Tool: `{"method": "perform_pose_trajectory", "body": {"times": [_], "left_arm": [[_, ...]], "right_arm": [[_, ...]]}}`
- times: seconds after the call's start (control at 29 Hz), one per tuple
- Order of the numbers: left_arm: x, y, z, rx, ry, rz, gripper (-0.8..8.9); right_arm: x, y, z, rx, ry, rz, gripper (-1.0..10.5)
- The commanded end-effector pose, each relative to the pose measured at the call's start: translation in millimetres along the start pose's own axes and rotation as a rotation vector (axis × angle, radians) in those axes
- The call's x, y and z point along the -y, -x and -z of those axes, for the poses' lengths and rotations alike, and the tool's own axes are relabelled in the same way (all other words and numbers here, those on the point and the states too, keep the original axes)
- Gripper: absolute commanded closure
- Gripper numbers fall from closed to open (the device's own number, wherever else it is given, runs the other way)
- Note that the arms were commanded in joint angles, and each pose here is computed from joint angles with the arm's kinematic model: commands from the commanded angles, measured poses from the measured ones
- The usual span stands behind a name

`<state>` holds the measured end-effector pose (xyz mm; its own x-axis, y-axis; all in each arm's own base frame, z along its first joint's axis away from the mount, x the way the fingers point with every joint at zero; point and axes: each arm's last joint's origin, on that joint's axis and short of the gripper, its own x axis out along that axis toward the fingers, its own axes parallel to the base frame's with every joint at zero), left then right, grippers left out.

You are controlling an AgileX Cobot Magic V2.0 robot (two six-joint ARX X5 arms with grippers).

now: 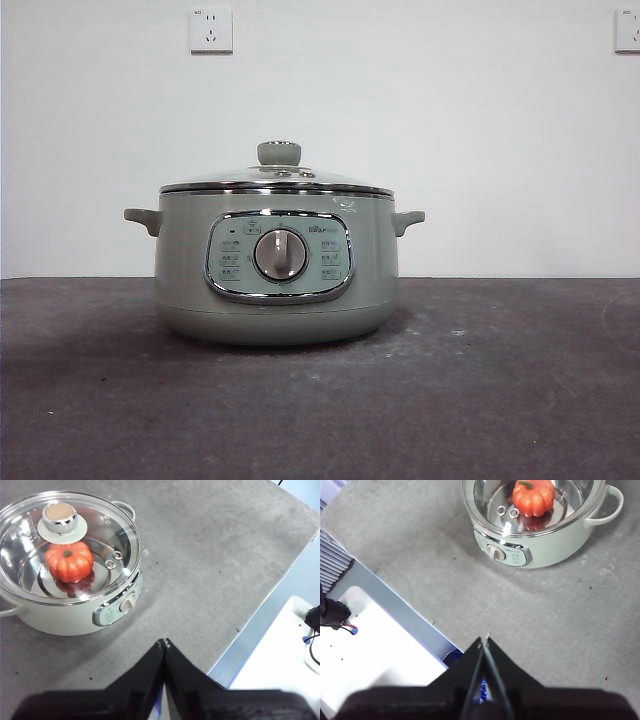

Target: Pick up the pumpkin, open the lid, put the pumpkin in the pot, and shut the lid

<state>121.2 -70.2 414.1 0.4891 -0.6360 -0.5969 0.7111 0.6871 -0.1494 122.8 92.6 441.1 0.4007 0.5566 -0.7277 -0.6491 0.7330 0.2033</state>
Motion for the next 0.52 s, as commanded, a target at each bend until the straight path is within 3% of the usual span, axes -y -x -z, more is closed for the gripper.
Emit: {"method": "perform_pose_trajectory", "body": {"times": [0.03, 0.17, 0.34, 0.52], "left_arm": [[0.1, -0.4, 1.2, -0.005, -0.007, -0.003, 8.17], [-5.2, 1.9, -3.4, 0.042, -0.057, -0.132, 8.17], [-17.3, 34.2, -11.5, 0.291, -0.157, -0.342, 8.17], [-19.4, 58.4, 5.2, 0.502, -0.204, -0.516, 8.17]], "right_arm": [[-0.2, 0.7, 2.1, -0.014, -0.011, 0.001, 9.5], [-0.2, 0.7, 2.1, -0.014, -0.011, 0.001, 9.5], [-0.2, 0.7, 2.1, -0.014, -0.011, 0.001, 9.5], [-0.1, 0.7, 2.1, -0.014, -0.011, 0.002, 9.5]]}}
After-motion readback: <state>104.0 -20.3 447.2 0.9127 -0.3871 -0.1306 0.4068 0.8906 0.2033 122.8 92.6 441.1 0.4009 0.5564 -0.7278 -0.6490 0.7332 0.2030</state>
